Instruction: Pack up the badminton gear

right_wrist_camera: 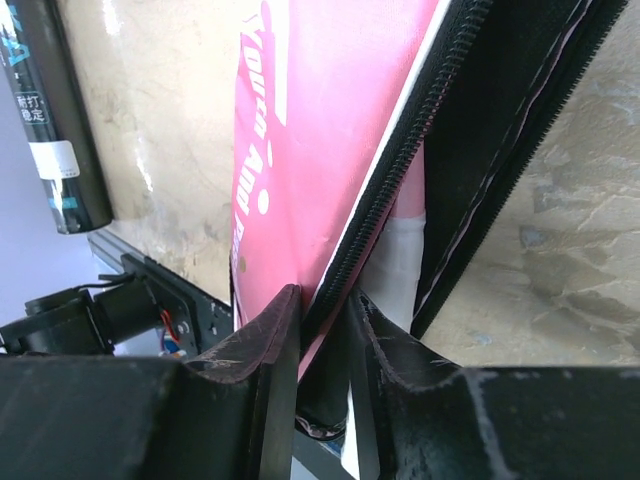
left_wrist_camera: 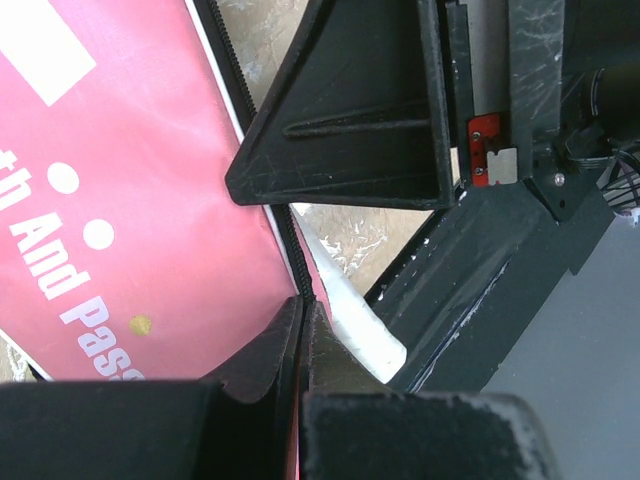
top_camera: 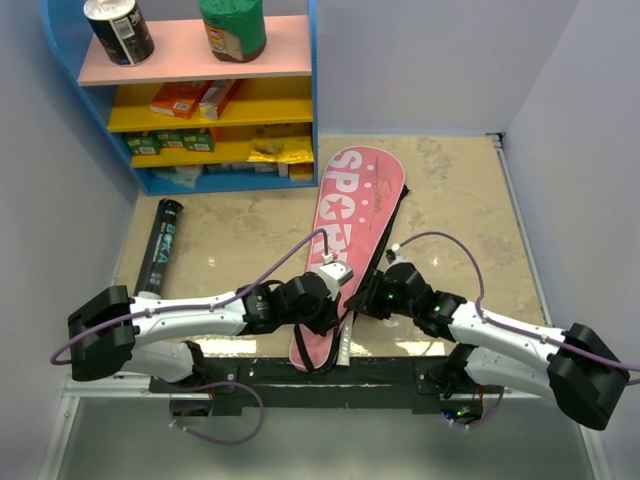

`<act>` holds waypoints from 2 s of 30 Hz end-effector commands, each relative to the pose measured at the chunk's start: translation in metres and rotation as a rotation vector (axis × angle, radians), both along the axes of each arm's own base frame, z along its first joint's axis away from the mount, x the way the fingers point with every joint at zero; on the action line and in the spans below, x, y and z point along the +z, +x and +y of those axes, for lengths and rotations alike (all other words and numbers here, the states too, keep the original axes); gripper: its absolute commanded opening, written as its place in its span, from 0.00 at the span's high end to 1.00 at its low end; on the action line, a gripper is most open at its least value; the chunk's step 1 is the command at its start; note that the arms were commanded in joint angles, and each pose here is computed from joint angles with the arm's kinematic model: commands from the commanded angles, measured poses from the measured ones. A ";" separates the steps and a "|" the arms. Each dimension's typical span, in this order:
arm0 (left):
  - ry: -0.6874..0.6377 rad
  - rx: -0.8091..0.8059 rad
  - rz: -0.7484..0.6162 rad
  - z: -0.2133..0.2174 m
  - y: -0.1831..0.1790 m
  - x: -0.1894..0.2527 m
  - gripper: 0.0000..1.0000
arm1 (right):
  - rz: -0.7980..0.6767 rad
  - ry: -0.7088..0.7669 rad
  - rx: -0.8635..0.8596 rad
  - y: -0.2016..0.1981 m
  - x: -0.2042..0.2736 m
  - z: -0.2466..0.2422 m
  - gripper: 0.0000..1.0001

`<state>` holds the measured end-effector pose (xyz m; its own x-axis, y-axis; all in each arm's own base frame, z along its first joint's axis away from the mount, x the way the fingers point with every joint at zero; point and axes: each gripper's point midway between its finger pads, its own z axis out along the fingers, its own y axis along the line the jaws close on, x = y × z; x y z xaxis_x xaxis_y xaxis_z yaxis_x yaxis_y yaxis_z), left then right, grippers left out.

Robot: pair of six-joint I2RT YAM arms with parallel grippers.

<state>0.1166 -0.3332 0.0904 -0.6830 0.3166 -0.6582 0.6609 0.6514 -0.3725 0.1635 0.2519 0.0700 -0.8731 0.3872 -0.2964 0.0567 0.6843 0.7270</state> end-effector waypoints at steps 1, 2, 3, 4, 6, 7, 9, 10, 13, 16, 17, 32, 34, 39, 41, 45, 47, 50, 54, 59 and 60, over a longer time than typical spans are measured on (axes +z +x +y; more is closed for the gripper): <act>-0.105 -0.003 -0.042 -0.021 0.010 0.034 1.00 | 0.003 -0.091 0.013 -0.007 -0.012 -0.016 0.73; -0.103 -0.004 -0.039 -0.021 0.010 0.032 1.00 | 0.007 -0.106 0.013 -0.009 -0.014 -0.019 0.73; -0.104 -0.004 -0.038 -0.021 0.010 0.031 1.00 | 0.011 -0.127 0.018 -0.011 -0.016 -0.023 0.72; -0.103 -0.004 -0.037 -0.022 0.010 0.030 1.00 | 0.003 -0.128 0.015 -0.012 -0.014 -0.025 0.72; -0.100 -0.006 -0.031 -0.022 0.009 0.027 1.00 | 0.004 -0.127 0.021 -0.016 -0.014 -0.029 0.70; -0.099 -0.007 -0.026 -0.022 0.009 0.025 1.00 | 0.001 -0.123 0.027 -0.018 -0.012 -0.029 0.69; -0.101 -0.011 -0.024 -0.024 0.008 0.023 1.00 | -0.001 -0.124 0.037 -0.022 -0.010 -0.033 0.68; -0.101 -0.011 -0.024 -0.024 0.009 0.023 1.00 | -0.001 -0.131 0.040 -0.024 -0.011 -0.036 0.67; -0.101 -0.011 -0.024 -0.025 0.009 0.022 1.00 | 0.007 -0.142 0.052 -0.031 -0.013 -0.041 0.67; -0.101 -0.009 -0.024 -0.026 0.010 0.021 1.00 | 0.011 -0.154 0.065 -0.035 -0.017 -0.045 0.67; -0.106 -0.010 -0.025 -0.027 0.010 0.022 1.00 | 0.014 -0.153 0.069 -0.036 -0.018 -0.045 0.67; -0.101 -0.008 -0.026 -0.025 0.012 0.022 1.00 | 0.027 -0.020 0.135 -0.037 -0.021 -0.014 0.65; -0.097 -0.008 -0.026 -0.025 0.011 0.021 1.00 | 0.022 -0.008 0.139 -0.037 -0.020 -0.012 0.65; -0.100 -0.007 -0.027 -0.025 0.012 0.022 1.00 | 0.024 0.024 0.146 -0.036 -0.019 -0.005 0.65; -0.102 -0.006 -0.027 -0.025 0.012 0.022 1.00 | 0.027 0.028 0.144 -0.036 -0.020 -0.004 0.65; -0.102 -0.005 -0.027 -0.025 0.012 0.022 1.00 | 0.038 0.040 0.149 -0.035 -0.025 0.002 0.65; -0.111 -0.023 -0.016 -0.027 0.009 0.023 1.00 | 0.036 0.062 0.149 -0.034 -0.023 0.007 0.66; -0.115 -0.029 -0.015 -0.028 0.008 0.025 1.00 | 0.037 0.092 0.149 -0.031 -0.021 0.017 0.68; -0.119 -0.034 -0.002 -0.027 0.005 0.024 1.00 | 0.027 0.115 0.119 -0.022 -0.014 0.029 0.71; -0.146 -0.039 0.017 -0.028 0.001 0.021 1.00 | -0.006 0.193 0.032 0.001 0.003 0.043 0.76; -0.146 -0.039 0.021 -0.027 0.000 0.020 1.00 | -0.012 0.209 0.021 0.004 0.006 0.046 0.77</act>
